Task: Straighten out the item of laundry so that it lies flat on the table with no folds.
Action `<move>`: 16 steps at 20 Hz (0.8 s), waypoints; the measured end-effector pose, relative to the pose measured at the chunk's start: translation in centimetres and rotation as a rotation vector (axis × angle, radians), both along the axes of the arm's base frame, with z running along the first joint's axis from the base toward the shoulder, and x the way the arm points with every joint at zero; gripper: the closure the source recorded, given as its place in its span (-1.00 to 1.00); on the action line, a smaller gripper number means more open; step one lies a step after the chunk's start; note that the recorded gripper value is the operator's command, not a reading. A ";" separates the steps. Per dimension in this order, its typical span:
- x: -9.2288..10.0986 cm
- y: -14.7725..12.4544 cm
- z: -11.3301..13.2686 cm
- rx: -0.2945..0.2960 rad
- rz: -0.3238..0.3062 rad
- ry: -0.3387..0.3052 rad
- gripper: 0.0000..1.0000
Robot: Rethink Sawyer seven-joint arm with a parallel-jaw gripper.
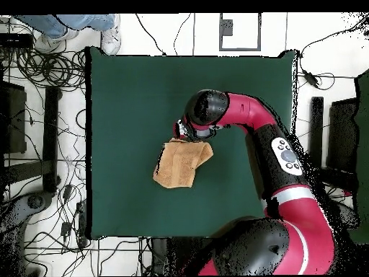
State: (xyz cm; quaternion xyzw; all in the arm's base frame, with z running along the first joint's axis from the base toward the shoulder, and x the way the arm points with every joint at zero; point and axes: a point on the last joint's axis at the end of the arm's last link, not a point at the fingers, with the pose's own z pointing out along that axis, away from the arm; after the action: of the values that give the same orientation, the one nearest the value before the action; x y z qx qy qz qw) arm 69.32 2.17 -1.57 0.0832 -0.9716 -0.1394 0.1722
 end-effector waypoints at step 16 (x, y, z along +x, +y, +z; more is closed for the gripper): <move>-1.8 1.9 -3.2 0.053 -0.014 0.058 -1.00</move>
State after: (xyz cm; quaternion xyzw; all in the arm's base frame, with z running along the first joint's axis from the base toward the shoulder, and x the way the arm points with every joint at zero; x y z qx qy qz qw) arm 67.57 4.09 -4.72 0.0768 -0.9628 -0.1684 0.1969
